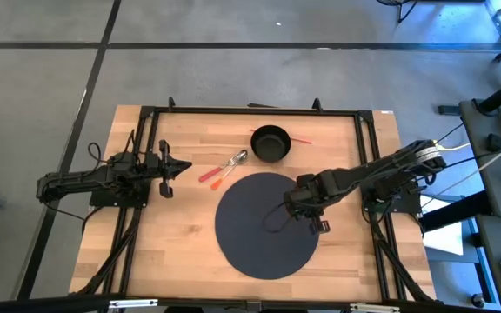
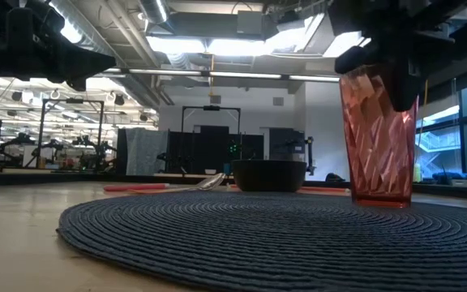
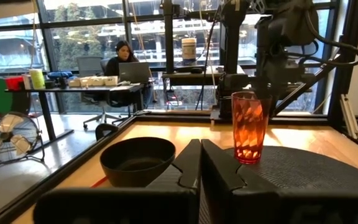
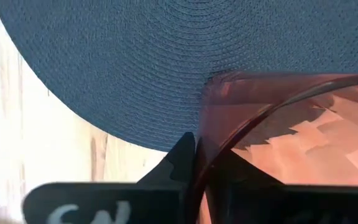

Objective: Pick & Place Utensil
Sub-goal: Put the cup on the mat, then put the bowl in the center of the mat

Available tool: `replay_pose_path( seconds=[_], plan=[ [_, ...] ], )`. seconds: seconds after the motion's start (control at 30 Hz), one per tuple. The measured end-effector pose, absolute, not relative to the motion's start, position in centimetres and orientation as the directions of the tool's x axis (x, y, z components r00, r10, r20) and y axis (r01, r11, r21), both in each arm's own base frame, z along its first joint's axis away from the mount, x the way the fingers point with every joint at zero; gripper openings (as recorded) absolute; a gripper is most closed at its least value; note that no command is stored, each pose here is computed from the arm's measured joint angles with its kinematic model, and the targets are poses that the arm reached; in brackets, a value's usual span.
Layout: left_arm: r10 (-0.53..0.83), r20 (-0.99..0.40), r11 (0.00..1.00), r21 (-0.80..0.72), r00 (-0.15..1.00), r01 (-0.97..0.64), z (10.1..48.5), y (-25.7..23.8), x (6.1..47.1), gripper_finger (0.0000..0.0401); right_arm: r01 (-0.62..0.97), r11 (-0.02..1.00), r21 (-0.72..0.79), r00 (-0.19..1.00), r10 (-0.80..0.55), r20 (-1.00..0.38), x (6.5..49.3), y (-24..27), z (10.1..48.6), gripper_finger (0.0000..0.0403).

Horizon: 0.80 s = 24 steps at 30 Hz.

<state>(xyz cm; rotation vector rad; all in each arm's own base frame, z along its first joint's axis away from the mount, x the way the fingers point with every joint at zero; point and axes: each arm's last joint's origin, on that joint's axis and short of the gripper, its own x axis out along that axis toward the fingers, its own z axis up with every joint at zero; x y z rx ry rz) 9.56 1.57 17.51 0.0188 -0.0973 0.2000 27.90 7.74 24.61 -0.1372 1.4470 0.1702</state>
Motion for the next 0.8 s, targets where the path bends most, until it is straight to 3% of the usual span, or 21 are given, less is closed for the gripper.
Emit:
replay_pose_path(
  seconds=[0.2, 0.47, 0.8],
  plan=[
    [0.197, 0.099, 0.980, -0.009, 0.975, -0.197, 17.5, 1.6, 9.6, 0.0004, -0.206, 0.979, 0.006, 0.132, 0.033, -0.991, 28.4, 7.9, 25.5, 0.0056],
    [0.197, 0.099, 0.980, -0.007, 0.975, -0.197, 17.5, 1.6, 9.6, 0.0004, -0.219, 0.975, -0.049, 0.201, -0.004, -0.980, 28.9, 7.8, 27.9, 0.0139],
    [0.198, 0.099, 0.980, 0.007, 0.975, -0.199, 17.5, 1.6, 9.6, 0.0004, -0.206, 0.977, -0.052, 0.142, -0.023, -0.990, 27.6, 7.5, 33.4, 0.0211]
  ],
)
